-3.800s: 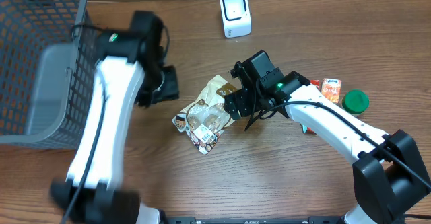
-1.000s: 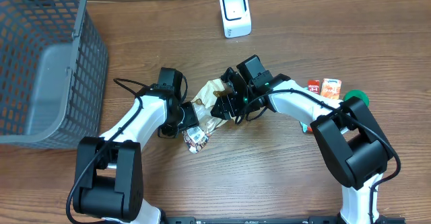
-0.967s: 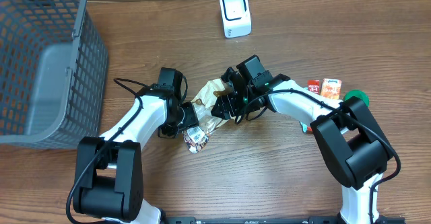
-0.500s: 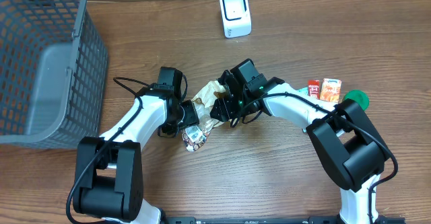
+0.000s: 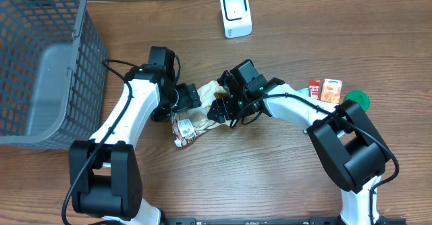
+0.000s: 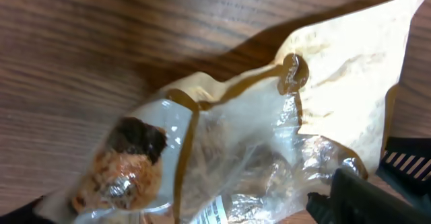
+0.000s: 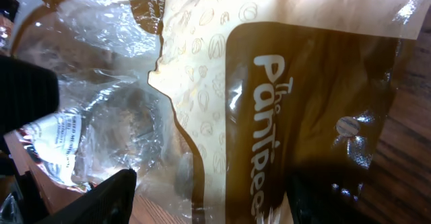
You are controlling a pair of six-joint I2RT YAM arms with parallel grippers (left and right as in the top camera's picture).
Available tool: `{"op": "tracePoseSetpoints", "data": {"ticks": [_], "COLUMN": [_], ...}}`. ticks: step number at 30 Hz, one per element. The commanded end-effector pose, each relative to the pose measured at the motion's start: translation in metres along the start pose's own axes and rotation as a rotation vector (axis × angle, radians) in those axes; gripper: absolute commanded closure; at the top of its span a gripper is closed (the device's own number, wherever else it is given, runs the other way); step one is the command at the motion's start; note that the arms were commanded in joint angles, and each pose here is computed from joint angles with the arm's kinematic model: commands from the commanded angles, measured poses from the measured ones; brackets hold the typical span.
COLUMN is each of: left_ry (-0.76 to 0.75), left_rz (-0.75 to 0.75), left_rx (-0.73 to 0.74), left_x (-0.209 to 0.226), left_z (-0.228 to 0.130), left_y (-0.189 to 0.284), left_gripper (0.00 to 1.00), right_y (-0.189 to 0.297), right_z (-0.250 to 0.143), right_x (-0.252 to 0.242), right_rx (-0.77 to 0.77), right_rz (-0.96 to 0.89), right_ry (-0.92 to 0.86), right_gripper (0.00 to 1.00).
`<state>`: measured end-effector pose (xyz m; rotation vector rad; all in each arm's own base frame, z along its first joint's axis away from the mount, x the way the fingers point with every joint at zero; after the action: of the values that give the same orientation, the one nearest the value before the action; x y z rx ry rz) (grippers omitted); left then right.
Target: Scan the item barcode
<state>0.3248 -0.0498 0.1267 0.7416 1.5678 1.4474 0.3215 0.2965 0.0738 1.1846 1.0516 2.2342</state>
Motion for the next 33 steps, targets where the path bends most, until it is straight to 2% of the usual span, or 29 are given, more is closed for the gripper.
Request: {"op": "tracePoseSetpoints", "data": {"ticks": [1, 5, 11, 15, 18, 24, 28, 33], "left_ry": [-0.002, 0.081, 0.154, 0.069, 0.053, 0.170, 0.181, 0.212], "left_rz": [0.007, 0.105, 0.111, 0.016, 0.003, 0.199, 0.279, 0.240], "left_rx": [0.012, -0.035, -0.042, 0.012, 0.033, -0.040, -0.054, -0.028], "left_x": [0.003, 0.017, 0.032, 0.029, 0.027, 0.049, 0.059, 0.062], "left_z": [-0.001, 0.001, 0.010, 0.010, 0.007, 0.009, 0.008, 0.009], "left_y": [-0.005, -0.009, -0.007, -0.006, -0.006, -0.004, -0.002, -0.002], "left_gripper": [0.00, 0.00, 0.00, 0.00, 0.00, 0.00, 0.00, 0.00], "right_y": [-0.003, -0.003, -0.002, -0.002, 0.003, 0.042, 0.054, 0.058], "right_z": [-0.005, -0.006, -0.009, -0.009, -0.005, 0.010, 0.007, 0.010], "right_x": [0.001, 0.000, -0.007, -0.011, -0.010, -0.010, -0.017, -0.023], "right_rx": [0.020, 0.025, 0.037, 0.031, 0.013, -0.071, -0.066, -0.080], "right_rz": [-0.010, -0.019, -0.088, -0.123, -0.144, -0.289, -0.353, -0.360], "right_ry": [-0.005, -0.009, -0.026, -0.050, -0.041, -0.031, -0.053, -0.065], "right_gripper": [0.26, 0.26, 0.26, 0.27, 0.27, 0.26, 0.23, 0.17]}}
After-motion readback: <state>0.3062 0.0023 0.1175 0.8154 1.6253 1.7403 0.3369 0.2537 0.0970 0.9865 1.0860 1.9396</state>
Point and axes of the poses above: each gripper's point midway between its finger pads, its own y axis back along the fingers, its own x axis along the line the jaws close on, z = x × y, the point moved 7 cm from there along y, back along the fingers, and after that the axes turned 10 degrees about y, right-handed, at the moved point
